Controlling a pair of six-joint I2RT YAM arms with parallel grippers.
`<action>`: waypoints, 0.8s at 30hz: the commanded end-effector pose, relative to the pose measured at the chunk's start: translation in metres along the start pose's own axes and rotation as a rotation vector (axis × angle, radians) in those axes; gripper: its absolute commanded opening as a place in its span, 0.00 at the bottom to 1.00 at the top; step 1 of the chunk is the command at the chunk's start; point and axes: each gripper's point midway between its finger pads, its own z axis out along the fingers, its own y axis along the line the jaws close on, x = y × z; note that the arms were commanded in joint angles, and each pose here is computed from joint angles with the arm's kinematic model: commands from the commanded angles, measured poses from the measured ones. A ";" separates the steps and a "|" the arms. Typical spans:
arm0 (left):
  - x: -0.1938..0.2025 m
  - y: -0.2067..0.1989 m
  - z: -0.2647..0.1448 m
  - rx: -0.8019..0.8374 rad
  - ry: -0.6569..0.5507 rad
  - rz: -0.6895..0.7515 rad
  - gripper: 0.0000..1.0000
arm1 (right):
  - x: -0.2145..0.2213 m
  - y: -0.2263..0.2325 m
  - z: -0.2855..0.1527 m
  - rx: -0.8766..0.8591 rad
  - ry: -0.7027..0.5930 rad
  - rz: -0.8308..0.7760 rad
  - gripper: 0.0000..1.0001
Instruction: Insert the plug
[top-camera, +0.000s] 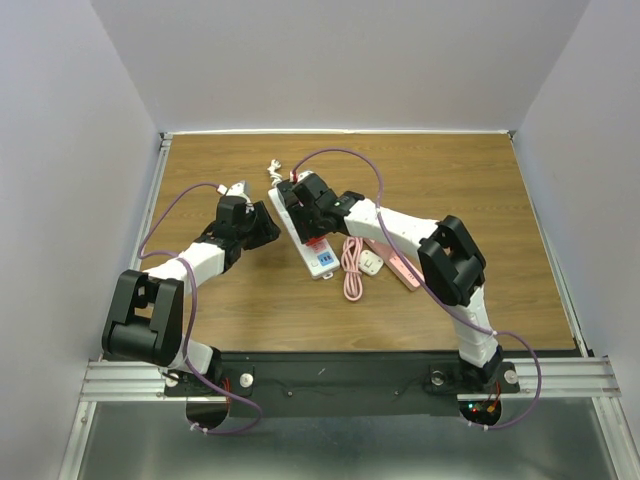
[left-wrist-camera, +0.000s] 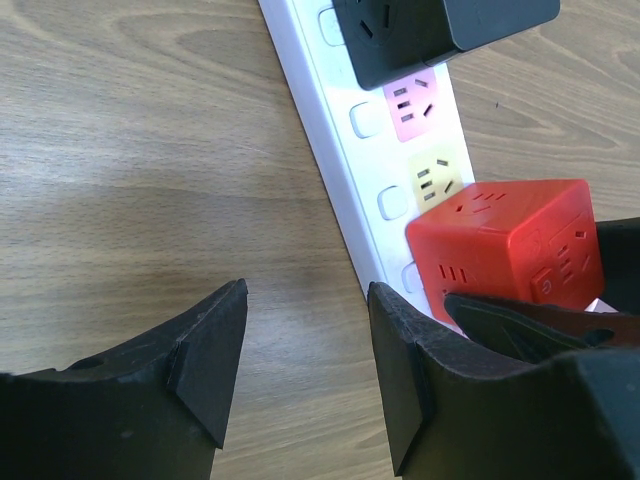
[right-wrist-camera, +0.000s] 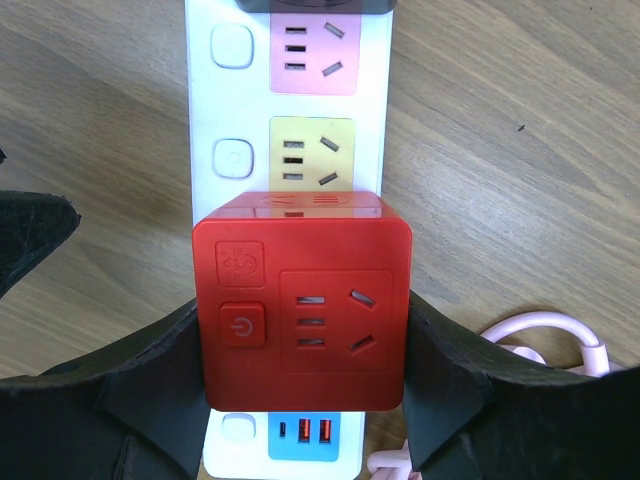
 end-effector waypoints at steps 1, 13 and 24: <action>-0.010 -0.004 -0.009 0.017 -0.032 0.021 0.62 | 0.114 -0.026 0.034 0.086 0.348 -0.101 0.00; -0.016 -0.006 -0.009 0.024 -0.035 0.027 0.62 | 0.153 -0.032 0.032 0.097 0.418 -0.085 0.00; -0.019 -0.006 -0.013 0.024 -0.041 0.027 0.62 | 0.183 -0.032 0.029 0.103 0.470 -0.089 0.00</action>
